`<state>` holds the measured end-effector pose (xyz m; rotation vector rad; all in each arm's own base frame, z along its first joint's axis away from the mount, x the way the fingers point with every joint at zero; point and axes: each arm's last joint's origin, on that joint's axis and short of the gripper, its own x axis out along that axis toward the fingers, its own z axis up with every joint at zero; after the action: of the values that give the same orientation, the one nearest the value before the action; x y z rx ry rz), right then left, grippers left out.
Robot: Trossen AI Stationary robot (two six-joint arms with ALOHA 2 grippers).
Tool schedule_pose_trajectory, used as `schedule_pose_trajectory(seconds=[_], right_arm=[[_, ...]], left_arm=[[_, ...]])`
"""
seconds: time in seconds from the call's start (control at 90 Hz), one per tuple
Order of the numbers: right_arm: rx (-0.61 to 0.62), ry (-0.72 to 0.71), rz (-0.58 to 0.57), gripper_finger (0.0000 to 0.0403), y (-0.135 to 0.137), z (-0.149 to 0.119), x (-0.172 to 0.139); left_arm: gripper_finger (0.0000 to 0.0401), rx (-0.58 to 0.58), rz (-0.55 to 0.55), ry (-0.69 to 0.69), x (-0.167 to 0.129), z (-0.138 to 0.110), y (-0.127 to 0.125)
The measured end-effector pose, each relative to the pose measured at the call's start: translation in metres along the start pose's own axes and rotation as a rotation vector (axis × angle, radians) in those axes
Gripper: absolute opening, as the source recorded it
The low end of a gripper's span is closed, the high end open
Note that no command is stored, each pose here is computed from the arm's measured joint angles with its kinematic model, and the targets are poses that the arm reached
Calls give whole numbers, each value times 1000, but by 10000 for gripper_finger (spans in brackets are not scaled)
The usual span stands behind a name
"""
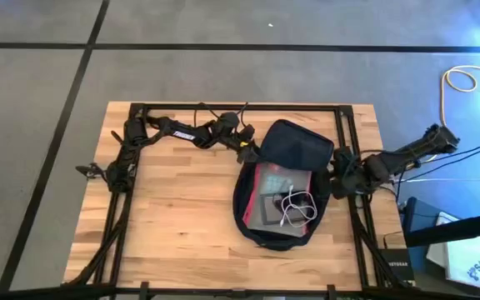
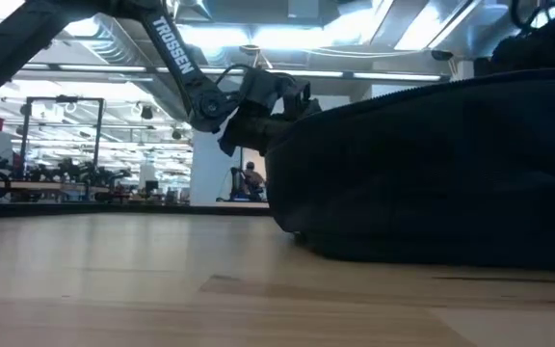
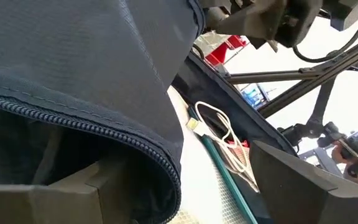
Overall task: Unpack backpack
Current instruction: Close the blue backpack
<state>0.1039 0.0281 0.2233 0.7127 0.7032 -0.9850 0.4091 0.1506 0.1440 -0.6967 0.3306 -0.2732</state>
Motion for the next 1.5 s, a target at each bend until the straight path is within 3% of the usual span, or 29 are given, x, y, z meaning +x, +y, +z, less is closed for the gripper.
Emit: schedule_pose_trajectory(seconds=[0.133,0.222,0.522,0.778,0.922,1.1,1.244,1.5], right_arm=[[16,13,-69,316,6,4,11],[-12,59,-57,316,15,4,16],[-105,-50,170,323,45,9,18],[-152,-42,156,323,41,9,17],[-162,-108,318,324,49,15,5],[-189,-180,468,323,60,19,-8],[-202,-185,474,324,60,18,-8],[-225,-271,546,323,62,26,-18]], left_arm=[[272,-9,-8,6,0,0,0],[272,7,-15,3,0,1,0],[272,97,-142,-75,-5,19,-19],[272,210,-309,-64,-23,44,-57],[272,259,-337,-82,-32,54,-72],[272,279,-350,-79,-30,54,-77],[272,299,-370,-61,-28,52,-79],[272,291,-527,72,-30,48,-85]])
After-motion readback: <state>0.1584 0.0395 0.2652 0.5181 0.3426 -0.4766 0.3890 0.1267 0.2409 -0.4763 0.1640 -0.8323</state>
